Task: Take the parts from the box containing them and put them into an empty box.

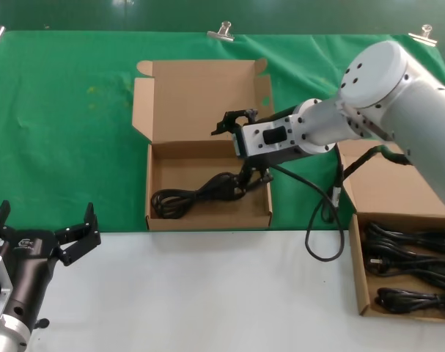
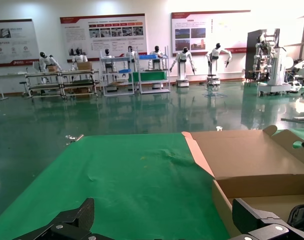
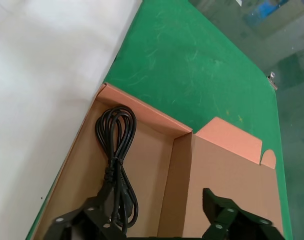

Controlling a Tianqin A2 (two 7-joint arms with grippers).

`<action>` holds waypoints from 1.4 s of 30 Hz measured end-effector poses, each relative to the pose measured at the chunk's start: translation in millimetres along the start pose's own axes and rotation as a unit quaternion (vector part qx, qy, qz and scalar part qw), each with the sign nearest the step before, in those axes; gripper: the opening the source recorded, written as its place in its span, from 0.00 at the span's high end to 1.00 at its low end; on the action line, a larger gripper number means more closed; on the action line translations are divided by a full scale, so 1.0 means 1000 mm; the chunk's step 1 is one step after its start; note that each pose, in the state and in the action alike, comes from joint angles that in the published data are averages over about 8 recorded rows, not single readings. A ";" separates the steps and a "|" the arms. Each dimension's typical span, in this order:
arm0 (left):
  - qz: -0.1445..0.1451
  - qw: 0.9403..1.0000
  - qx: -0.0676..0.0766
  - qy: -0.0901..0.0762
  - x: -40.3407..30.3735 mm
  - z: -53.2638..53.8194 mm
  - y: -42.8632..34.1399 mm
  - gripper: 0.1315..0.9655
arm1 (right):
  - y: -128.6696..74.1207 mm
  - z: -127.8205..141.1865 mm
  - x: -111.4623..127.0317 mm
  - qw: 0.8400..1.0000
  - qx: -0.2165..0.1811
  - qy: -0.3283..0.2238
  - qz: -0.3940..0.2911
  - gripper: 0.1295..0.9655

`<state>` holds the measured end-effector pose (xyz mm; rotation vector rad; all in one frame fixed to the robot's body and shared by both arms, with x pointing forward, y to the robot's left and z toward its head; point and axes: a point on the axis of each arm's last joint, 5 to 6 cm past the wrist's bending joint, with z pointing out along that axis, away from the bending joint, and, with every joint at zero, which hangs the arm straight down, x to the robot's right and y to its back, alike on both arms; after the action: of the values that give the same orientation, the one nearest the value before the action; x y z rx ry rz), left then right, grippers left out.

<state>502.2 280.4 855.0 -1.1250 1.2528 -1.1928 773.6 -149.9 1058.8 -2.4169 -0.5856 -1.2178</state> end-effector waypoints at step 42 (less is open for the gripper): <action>0.000 1.000 0.000 0.000 0.0000 0.000 0.0000 0.00 | -0.020 0.013 -0.142 0.942 0.118 0.140 0.280 0.00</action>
<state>502.2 280.4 855.0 -1.1251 1.2527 -1.1928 695.6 -154.6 937.7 -1.9609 0.0492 -1.1267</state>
